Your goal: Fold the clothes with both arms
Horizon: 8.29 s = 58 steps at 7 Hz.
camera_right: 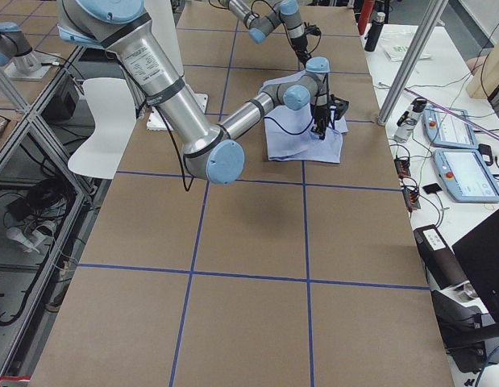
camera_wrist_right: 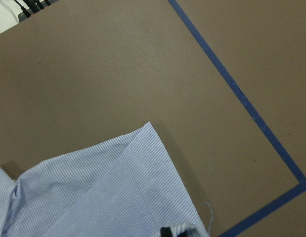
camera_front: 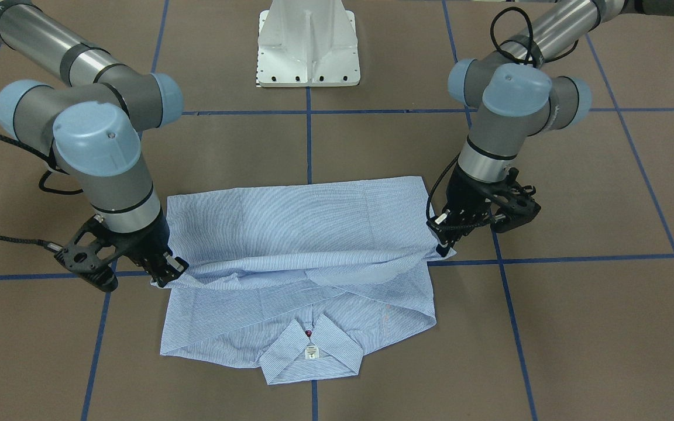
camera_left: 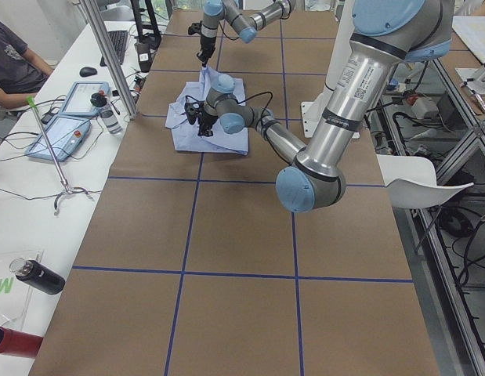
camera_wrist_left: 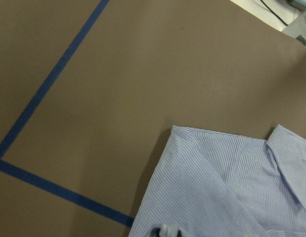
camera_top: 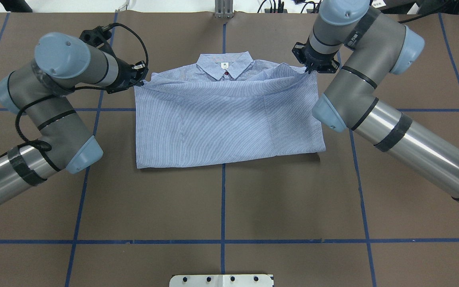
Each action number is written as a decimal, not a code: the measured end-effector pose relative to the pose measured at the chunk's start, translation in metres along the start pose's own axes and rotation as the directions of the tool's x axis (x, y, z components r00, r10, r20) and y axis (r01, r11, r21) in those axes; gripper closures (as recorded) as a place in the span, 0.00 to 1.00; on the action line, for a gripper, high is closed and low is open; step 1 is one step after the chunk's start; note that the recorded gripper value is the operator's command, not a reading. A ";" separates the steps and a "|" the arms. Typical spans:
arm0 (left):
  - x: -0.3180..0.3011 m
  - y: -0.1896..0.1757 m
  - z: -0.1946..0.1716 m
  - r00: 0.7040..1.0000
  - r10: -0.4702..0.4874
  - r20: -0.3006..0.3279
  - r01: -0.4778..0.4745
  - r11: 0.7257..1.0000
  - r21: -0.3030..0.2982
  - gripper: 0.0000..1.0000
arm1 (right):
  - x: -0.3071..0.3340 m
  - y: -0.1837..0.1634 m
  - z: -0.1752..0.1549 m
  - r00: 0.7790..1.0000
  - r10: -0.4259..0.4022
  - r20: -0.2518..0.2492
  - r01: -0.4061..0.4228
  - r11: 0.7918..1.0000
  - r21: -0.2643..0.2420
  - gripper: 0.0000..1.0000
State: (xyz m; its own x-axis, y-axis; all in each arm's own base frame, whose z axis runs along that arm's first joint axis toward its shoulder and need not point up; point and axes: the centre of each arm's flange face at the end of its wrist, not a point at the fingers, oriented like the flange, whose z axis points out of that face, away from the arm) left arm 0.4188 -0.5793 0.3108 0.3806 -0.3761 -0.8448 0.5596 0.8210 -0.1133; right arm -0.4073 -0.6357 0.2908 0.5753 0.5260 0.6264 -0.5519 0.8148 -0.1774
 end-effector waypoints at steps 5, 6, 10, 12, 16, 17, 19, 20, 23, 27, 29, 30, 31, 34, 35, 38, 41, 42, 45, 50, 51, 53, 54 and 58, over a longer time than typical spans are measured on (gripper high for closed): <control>0.011 -0.039 0.069 0.999 -0.006 -0.032 0.007 0.999 0.036 0.72 | -0.006 -0.027 0.058 0.999 -0.034 -0.023 0.034 0.999 0.016 0.30; 0.018 -0.042 0.076 0.999 -0.006 -0.035 0.007 0.999 0.040 0.64 | -0.006 -0.030 0.067 0.999 -0.040 -0.020 0.041 0.999 0.019 0.00; 0.023 -0.067 0.069 0.999 -0.014 -0.047 0.017 0.998 0.065 0.52 | -0.028 -0.038 0.050 0.999 -0.035 0.025 0.034 0.999 0.012 0.00; 0.021 -0.077 0.042 0.996 -0.014 -0.087 0.016 0.999 0.032 0.52 | 0.006 -0.030 0.024 0.996 0.000 0.090 0.003 1.000 -0.027 0.00; -0.013 -0.070 0.001 0.991 -0.004 -0.132 0.001 1.000 -0.023 0.52 | 0.110 0.068 0.011 0.982 0.095 0.165 -0.084 0.994 -0.075 0.00; -0.012 -0.068 -0.005 0.990 -0.001 -0.140 -0.002 1.000 -0.027 0.52 | 0.135 0.083 0.021 0.971 0.131 0.200 -0.114 0.989 -0.094 0.00; -0.010 -0.066 -0.009 0.989 0.001 -0.146 -0.005 1.000 -0.027 0.52 | 0.163 0.101 0.036 0.951 0.178 0.253 -0.150 0.980 -0.129 0.00; -0.010 -0.066 -0.009 0.989 0.001 -0.146 -0.005 1.000 -0.027 0.52 | 0.167 0.109 0.042 0.951 0.178 0.254 -0.149 0.980 -0.132 0.01; -0.012 -0.066 -0.008 0.990 0.000 -0.142 -0.004 1.000 -0.027 0.53 | 0.177 0.131 0.054 0.959 0.163 0.233 -0.131 0.980 -0.147 0.69; -0.017 -0.067 -0.006 0.991 -0.002 -0.135 -0.001 1.000 -0.024 0.55 | 0.173 0.141 0.050 0.952 0.201 0.233 -0.162 0.971 -0.177 1.00; -0.030 -0.067 -0.002 0.993 -0.006 -0.122 0.003 1.000 -0.024 0.55 | 0.171 0.142 0.047 0.950 0.201 0.239 -0.158 0.970 -0.187 1.00; -0.031 -0.067 -0.003 0.992 -0.005 -0.123 0.002 1.000 -0.026 0.55 | 0.172 0.144 0.037 0.948 0.200 0.250 -0.152 0.968 -0.197 1.00; -0.028 -0.065 -0.007 0.991 -0.001 -0.134 -0.003 0.999 -0.032 0.55 | 0.185 0.148 0.018 0.945 0.197 0.260 -0.141 0.966 -0.218 1.00; -0.013 -0.045 -0.041 0.980 0.016 -0.198 -0.043 0.990 -0.132 0.55 | 0.244 0.210 -0.051 0.966 0.127 0.225 -0.007 0.882 -0.471 1.00; -0.022 -0.036 -0.054 0.977 0.019 -0.211 -0.057 0.983 -0.176 0.54 | 0.250 0.250 -0.062 0.979 0.076 0.187 0.054 0.794 -0.605 1.00; -0.032 -0.013 -0.080 0.971 0.008 -0.238 -0.071 0.965 -0.254 0.52 | 0.275 0.387 -0.069 0.992 -0.089 0.087 0.123 0.580 -0.805 0.00; -0.049 0.035 -0.069 0.980 -0.046 -0.195 -0.021 0.944 -0.329 0.46 | 0.281 0.415 -0.058 0.990 -0.090 0.110 0.143 0.655 -0.742 0.00; -0.053 0.071 -0.057 0.983 -0.080 -0.164 0.018 0.936 -0.351 0.45 | 0.266 0.374 -0.060 0.991 -0.026 0.132 0.112 0.705 -0.700 0.00; -0.059 0.179 -0.016 0.986 -0.142 -0.088 0.102 0.930 -0.353 0.42 | 0.235 0.241 -0.073 0.966 0.158 0.203 -0.015 0.823 -0.568 0.00; -0.062 0.212 0.001 0.986 -0.155 -0.058 0.126 0.930 -0.345 1.00 | 0.201 0.199 -0.053 0.951 0.208 0.228 -0.065 0.857 -0.511 0.00; -0.061 0.212 0.000 0.986 -0.158 -0.058 0.129 0.930 -0.345 1.00 | 0.201 0.198 -0.052 0.951 0.209 0.227 -0.067 0.858 -0.509 0.00; -0.058 0.203 0.000 0.985 -0.158 -0.066 0.127 0.934 -0.333 1.00 | 0.201 0.198 -0.051 0.952 0.209 0.225 -0.069 0.859 -0.508 0.00; -0.052 0.182 -0.001 0.986 -0.141 -0.086 0.109 0.946 -0.305 1.00 | 0.202 0.197 -0.050 0.952 0.210 0.223 -0.070 0.859 -0.507 0.00; 0.031 0.036 0.047 0.989 -0.063 -0.134 0.048 0.993 -0.112 1.00 | 0.202 0.196 -0.044 0.953 0.214 0.214 -0.081 0.861 -0.502 0.00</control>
State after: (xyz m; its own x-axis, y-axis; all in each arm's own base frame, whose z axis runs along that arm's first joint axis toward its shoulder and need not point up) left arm 0.4859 -0.5814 0.3050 0.2431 -0.3659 -0.8983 0.4914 0.8450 -0.2111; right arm -0.3720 -0.3592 0.3491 0.3015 0.6233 0.7215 -0.2188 0.7817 -0.5840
